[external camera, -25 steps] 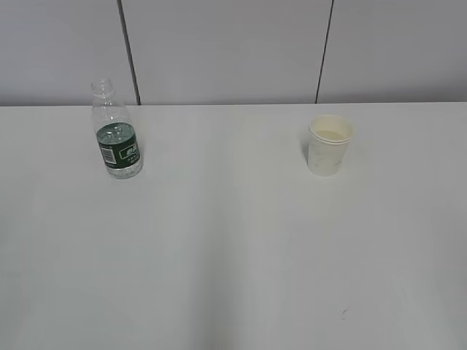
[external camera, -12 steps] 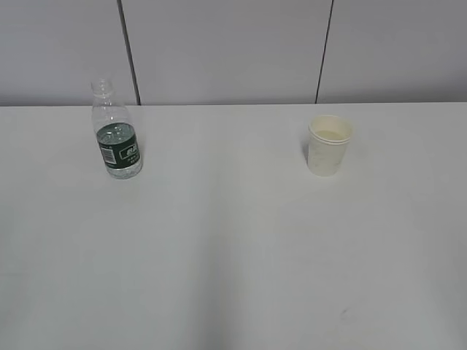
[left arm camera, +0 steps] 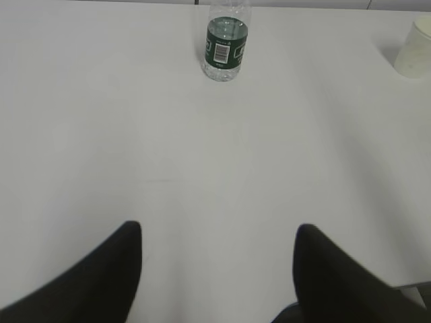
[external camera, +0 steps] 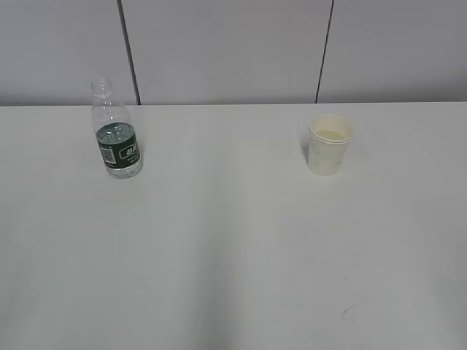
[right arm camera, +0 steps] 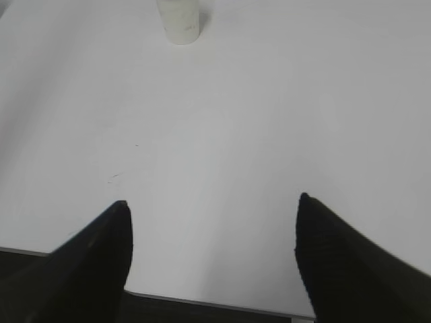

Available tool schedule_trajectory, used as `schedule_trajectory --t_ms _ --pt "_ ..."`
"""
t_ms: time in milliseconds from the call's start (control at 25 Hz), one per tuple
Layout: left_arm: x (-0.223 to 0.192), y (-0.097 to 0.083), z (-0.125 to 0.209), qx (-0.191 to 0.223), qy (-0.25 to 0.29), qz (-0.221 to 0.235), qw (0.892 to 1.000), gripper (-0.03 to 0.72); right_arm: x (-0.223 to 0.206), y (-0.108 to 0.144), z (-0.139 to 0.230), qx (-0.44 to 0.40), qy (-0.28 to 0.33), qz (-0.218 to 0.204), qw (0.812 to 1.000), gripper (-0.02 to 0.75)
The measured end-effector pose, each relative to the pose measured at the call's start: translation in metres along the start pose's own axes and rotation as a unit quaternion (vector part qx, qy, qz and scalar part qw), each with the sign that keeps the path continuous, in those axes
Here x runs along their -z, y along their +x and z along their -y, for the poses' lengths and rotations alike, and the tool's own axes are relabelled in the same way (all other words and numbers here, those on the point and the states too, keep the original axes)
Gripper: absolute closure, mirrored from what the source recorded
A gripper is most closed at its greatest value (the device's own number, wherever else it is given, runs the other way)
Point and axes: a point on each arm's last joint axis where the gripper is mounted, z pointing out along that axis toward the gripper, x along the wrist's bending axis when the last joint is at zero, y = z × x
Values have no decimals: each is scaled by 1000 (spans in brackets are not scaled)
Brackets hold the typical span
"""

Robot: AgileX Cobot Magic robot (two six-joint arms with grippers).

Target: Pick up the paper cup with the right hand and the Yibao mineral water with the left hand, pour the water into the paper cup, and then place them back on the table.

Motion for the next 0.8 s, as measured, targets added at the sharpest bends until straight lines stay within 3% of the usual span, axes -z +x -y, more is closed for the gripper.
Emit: schedule_trajectory --t_ms 800 --pt "0 1 0 -1 0 -3 1000 293 0 0 0 0 -2 1 1000 152"
